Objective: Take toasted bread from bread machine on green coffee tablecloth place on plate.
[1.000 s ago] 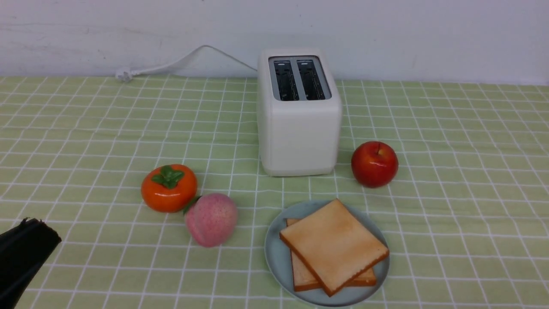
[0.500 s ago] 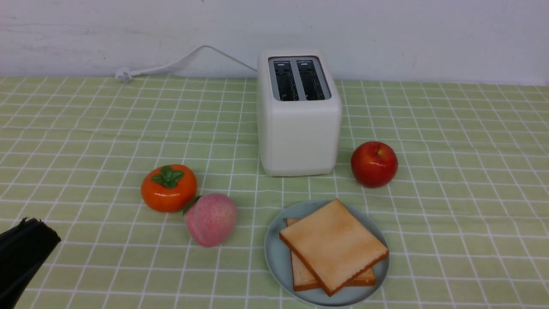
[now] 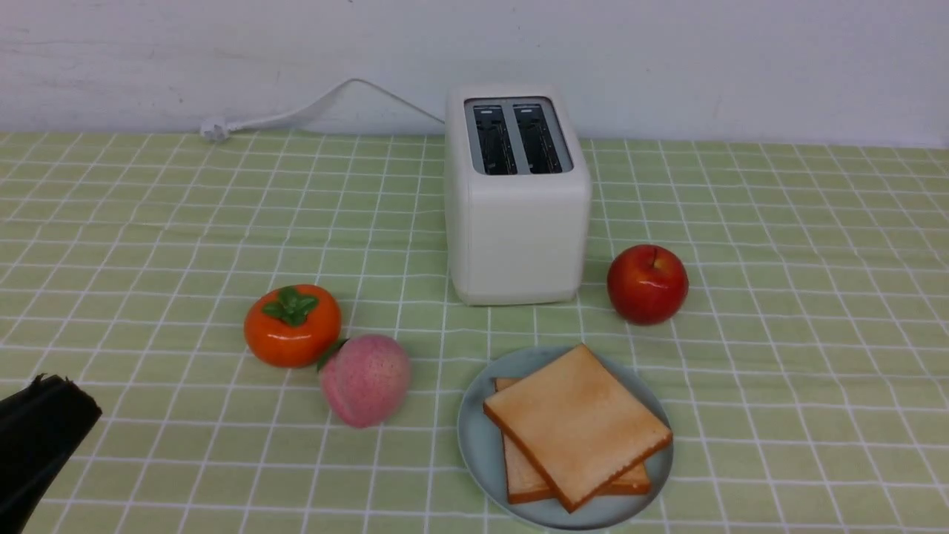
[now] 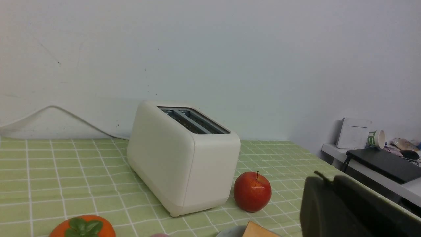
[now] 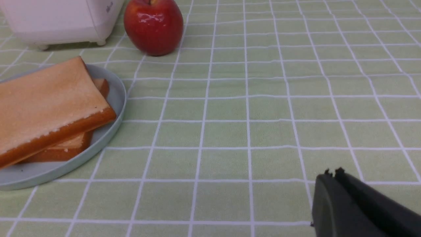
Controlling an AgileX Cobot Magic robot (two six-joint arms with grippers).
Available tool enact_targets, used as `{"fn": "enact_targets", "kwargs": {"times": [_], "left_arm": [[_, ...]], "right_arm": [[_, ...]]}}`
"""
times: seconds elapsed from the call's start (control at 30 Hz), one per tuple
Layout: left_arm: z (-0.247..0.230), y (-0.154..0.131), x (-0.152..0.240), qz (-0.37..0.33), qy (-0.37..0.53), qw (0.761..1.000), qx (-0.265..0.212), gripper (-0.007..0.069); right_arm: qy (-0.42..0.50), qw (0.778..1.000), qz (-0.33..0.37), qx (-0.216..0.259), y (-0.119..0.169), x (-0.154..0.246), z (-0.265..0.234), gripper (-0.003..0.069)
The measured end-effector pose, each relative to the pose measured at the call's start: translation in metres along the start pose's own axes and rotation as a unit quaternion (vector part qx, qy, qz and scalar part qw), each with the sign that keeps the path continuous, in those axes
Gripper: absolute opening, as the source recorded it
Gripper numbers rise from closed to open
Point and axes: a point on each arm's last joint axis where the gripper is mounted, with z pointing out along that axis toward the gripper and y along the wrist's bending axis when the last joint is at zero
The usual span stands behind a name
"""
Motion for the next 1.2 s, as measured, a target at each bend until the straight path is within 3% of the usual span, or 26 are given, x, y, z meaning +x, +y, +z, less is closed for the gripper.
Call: {"fn": "enact_targets", "kwargs": {"times": [0.97, 1.13, 1.2], "left_arm": [[0.0000, 0.0003, 0.0000, -0.001, 0.000, 1.000, -0.002, 0.0062], [-0.0001, -0.0046, -0.0009, 0.007, -0.005, 1.000, 0.025, 0.0061], [-0.0004, -0.0083, -0.0013, 0.012, -0.008, 0.999, 0.046, 0.0027]], "right_arm": [[0.000, 1.000, -0.001, 0.000, 0.0000, -0.0003, -0.0001, -0.0004], [0.000, 1.000, -0.001, 0.000, 0.0000, -0.0003, -0.0001, -0.0004], [0.000, 1.000, -0.001, 0.000, 0.0000, -0.0003, -0.0001, -0.0004]]}}
